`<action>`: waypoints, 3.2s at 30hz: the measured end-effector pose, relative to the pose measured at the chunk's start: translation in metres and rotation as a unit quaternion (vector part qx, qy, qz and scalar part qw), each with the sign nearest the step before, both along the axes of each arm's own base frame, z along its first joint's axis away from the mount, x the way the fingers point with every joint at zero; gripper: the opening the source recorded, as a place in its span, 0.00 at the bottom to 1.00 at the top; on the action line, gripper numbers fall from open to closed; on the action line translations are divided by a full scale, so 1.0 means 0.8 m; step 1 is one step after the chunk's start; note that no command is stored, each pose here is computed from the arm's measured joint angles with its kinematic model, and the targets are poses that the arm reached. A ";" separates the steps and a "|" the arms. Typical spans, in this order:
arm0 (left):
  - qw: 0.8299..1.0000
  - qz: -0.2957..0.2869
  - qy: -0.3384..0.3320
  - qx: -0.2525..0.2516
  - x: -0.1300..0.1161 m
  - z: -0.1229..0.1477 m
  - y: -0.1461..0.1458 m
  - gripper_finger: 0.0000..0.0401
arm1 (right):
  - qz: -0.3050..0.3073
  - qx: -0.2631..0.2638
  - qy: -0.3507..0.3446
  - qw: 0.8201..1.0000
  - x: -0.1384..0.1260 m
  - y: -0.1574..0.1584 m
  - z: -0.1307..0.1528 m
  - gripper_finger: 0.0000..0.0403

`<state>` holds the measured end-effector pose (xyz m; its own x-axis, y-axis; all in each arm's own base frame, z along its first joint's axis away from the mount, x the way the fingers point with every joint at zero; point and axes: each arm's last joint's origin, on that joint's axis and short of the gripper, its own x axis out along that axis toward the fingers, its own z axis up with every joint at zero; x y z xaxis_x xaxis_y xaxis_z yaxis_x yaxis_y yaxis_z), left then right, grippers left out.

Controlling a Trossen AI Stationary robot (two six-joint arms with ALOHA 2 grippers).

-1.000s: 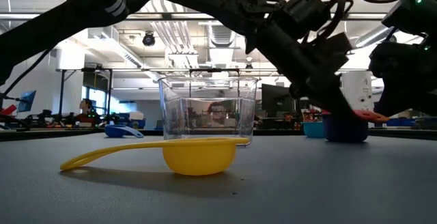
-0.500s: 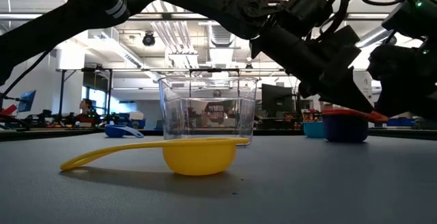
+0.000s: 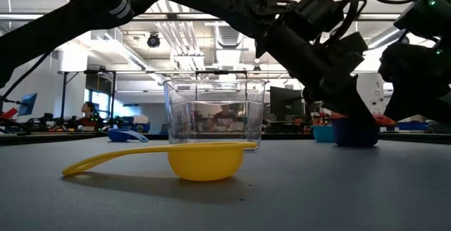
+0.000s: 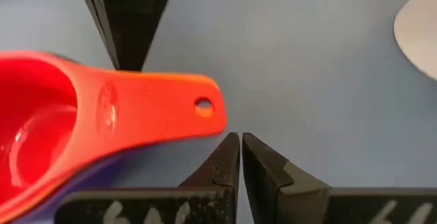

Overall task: Nest measuring cups in basket
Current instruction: Stack the red measuring cup on top of the orange measuring cup, then stack the light blue measuring cup on top of the red measuring cup

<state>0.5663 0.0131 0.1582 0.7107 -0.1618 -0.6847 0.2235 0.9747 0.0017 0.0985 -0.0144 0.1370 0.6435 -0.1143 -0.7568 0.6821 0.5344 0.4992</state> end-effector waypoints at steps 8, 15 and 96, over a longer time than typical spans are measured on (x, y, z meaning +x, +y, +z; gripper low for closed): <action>0.999 0.003 -0.041 0.000 0.008 0.002 0.002 0.00 | 0.000 -0.002 -0.013 1.000 0.003 0.000 0.002 0.02; 1.000 -0.003 0.006 0.005 0.001 0.007 0.002 0.00 | 0.000 -0.001 -0.010 1.000 0.002 0.000 0.002 0.02; 0.994 0.037 -0.097 0.027 -0.238 0.254 -0.010 0.00 | 0.039 -0.216 -0.081 0.972 0.010 -0.009 0.124 0.02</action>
<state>0.3758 0.0054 0.3611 0.8384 -0.0702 -0.5405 0.1408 0.9859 0.0904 0.1065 -0.0216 0.2359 0.7698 -0.3440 -0.5376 0.5617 0.7651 0.3148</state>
